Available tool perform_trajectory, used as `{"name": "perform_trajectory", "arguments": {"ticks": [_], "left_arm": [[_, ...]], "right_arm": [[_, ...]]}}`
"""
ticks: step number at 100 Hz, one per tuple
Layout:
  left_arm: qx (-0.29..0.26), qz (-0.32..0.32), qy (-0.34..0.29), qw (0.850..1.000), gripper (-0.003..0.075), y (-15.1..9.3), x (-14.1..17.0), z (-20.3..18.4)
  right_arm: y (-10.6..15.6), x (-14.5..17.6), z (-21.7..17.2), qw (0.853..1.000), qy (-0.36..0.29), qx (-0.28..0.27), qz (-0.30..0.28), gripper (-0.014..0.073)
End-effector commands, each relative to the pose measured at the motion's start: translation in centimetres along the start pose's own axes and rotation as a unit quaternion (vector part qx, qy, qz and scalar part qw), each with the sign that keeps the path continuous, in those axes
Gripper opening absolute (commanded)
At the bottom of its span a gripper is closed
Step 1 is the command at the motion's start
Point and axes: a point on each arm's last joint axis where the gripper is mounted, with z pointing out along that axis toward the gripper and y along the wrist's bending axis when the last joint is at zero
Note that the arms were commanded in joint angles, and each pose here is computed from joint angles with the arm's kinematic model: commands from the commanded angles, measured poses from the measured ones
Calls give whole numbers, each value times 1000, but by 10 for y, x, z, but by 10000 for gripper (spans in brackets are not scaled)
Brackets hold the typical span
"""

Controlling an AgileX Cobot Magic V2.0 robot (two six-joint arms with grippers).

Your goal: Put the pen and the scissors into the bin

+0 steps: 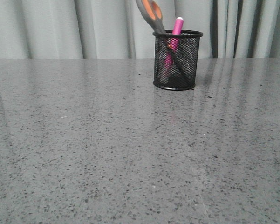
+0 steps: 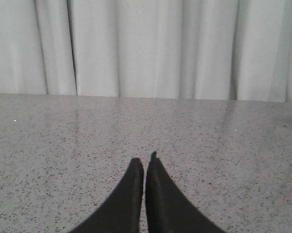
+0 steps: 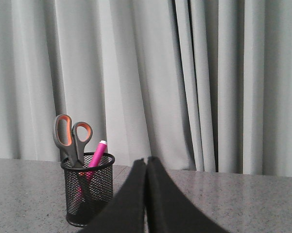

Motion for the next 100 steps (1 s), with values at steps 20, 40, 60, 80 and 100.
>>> {"name": "perform_trajectory", "arguments": {"ticks": [20,40,60,80,100], "left_arm": [[0,-21,-14,1000,-19,0,10,-1],[0,-21,-13,1000,-19,0,10,-1],[0,-21,-13,1000,-19,0,10,-1],[0,-21,-13,1000,-19,0,10,-1],[0,-21,-13,1000,-19,0,10,-1]], "right_arm": [[-3,-13,2,999,-35,19,-11,-76],[-3,-13,2,999,-35,19,-11,-76],[-3,-13,2,999,-35,19,-11,-76],[-3,-13,2,999,-35,19,-11,-76],[-4,-15,2,998,-46,27,-11,-76]]}}
